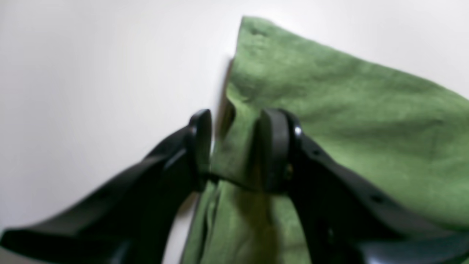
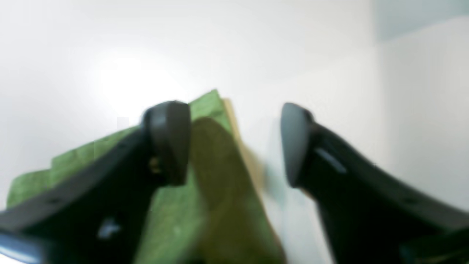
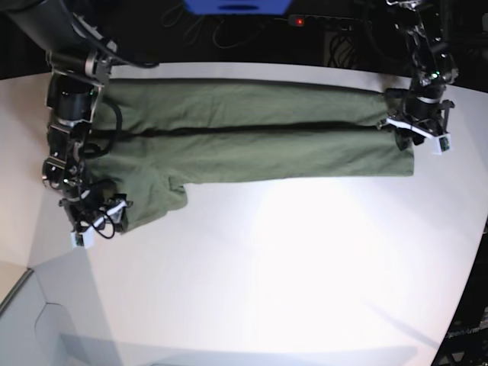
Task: Layout the t-shirt on the table in an organized manner, then fold the t-shirt properly
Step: 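Grasp the loose sleeve with the right gripper and tuck it under the fold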
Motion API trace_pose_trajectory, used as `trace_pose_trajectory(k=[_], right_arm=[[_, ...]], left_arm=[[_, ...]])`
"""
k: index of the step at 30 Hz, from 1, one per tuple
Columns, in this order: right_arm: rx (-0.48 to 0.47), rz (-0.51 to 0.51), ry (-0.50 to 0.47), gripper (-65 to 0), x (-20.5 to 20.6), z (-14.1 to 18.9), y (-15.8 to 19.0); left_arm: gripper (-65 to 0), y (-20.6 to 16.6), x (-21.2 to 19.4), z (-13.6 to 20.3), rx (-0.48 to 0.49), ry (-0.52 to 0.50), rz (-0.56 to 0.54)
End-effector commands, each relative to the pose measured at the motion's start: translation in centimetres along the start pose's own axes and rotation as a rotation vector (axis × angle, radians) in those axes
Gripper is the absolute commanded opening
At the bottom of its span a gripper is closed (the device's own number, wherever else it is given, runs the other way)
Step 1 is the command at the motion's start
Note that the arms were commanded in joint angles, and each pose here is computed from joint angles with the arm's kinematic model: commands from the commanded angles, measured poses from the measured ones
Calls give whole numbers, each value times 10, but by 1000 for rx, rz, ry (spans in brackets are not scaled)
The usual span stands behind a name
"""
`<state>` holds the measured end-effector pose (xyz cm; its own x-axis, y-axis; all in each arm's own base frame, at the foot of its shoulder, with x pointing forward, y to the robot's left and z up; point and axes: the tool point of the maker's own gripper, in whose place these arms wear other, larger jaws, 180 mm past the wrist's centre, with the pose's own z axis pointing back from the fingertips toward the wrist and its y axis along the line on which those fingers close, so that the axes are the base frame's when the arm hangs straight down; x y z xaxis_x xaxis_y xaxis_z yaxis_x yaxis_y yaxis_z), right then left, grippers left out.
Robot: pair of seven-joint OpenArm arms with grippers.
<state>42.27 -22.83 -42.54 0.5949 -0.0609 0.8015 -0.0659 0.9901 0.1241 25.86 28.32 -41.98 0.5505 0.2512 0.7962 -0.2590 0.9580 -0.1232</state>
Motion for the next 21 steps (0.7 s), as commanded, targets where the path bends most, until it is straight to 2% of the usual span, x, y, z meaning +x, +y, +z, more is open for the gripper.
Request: trace_pose_trajectory(k=[1,6,9,12,15,18,21], right_arm=[[4,17,47,-383,-11,2,5],[9,38,23,-525,-18,12,16],[28,62,33,-650,-21,11,25],[20,71,12,-650,-11,13,23],[3,114,-68,-650,18,24,22],[-33,167,-169,-650,46,51,18],[-68,205,-218,-650,52,82,20]], left_arm=[[-431,2,15,1,-1,-47,-9],[-431,2,15,0,-1,-46,-9],[-431,1,15,0,-4,-45,-10],[-431,0,15,0,-5,-45,-10],[-431,1,15,0,-4,-45,-10],[-431,2,15,0,-1,-46,-9],[-431,2,16,0,0,-47,-8]])
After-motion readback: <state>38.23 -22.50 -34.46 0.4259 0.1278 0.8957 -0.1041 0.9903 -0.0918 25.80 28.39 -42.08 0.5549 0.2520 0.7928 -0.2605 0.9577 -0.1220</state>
